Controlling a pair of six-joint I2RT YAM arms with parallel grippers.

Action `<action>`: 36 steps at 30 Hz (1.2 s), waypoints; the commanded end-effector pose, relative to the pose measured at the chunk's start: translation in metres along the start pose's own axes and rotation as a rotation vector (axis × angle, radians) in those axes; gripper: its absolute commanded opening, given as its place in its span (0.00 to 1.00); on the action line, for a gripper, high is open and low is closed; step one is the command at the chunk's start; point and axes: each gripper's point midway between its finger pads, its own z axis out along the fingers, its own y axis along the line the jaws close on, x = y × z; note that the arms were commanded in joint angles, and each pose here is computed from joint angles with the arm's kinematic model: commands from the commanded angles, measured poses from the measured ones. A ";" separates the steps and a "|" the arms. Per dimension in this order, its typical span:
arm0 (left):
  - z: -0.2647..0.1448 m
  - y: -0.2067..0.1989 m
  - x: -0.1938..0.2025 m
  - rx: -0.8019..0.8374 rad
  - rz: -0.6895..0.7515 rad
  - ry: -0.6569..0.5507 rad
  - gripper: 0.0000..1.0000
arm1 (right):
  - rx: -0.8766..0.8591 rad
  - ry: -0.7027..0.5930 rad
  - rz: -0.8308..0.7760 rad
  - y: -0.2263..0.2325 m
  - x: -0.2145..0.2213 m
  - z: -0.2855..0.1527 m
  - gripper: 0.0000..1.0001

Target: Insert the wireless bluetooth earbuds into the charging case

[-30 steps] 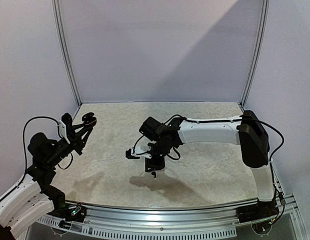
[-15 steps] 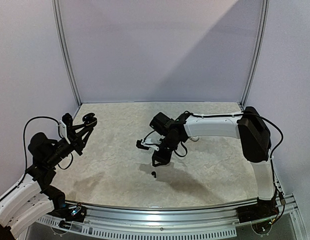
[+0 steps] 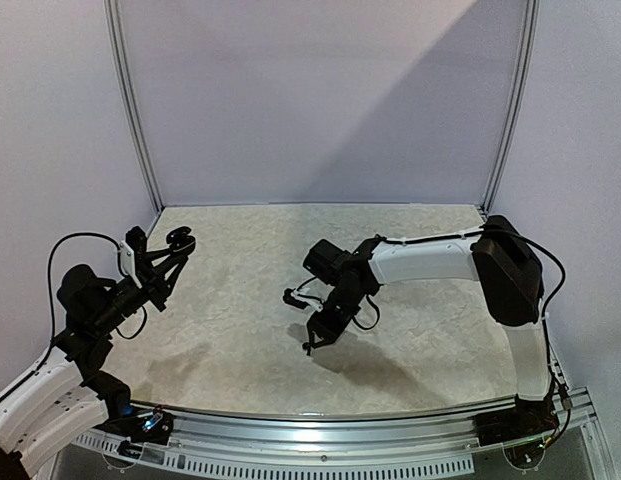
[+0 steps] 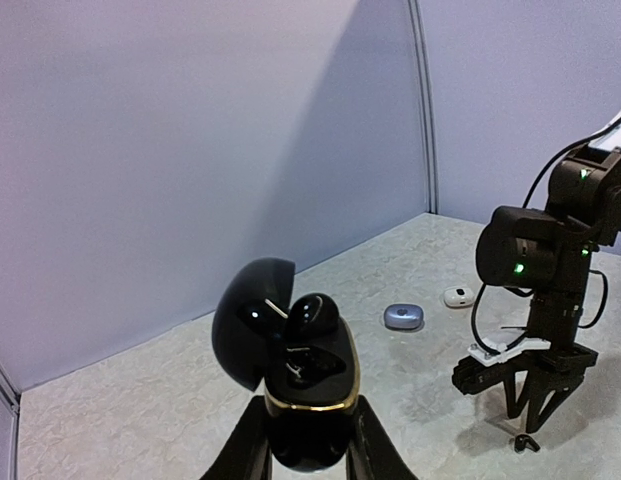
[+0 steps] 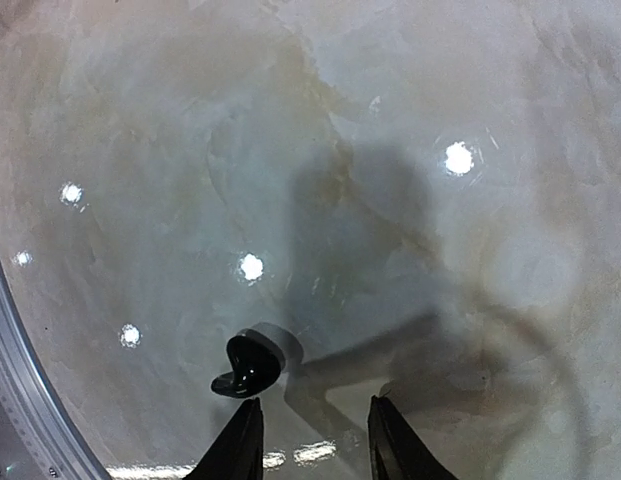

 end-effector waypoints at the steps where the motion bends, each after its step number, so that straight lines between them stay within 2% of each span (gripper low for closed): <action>1: -0.001 0.001 0.012 0.000 -0.005 0.030 0.00 | -0.026 -0.017 0.064 0.014 -0.007 -0.004 0.37; 11: -0.001 0.001 0.011 0.002 -0.004 0.027 0.00 | -0.037 -0.022 0.036 0.025 -0.014 -0.005 0.37; 21: -0.001 0.000 0.011 0.002 -0.004 0.026 0.00 | -0.013 0.024 0.044 0.023 -0.012 0.012 0.34; 36: -0.001 0.000 0.012 0.005 -0.006 0.032 0.00 | 0.145 0.094 -0.010 0.012 -0.005 0.014 0.35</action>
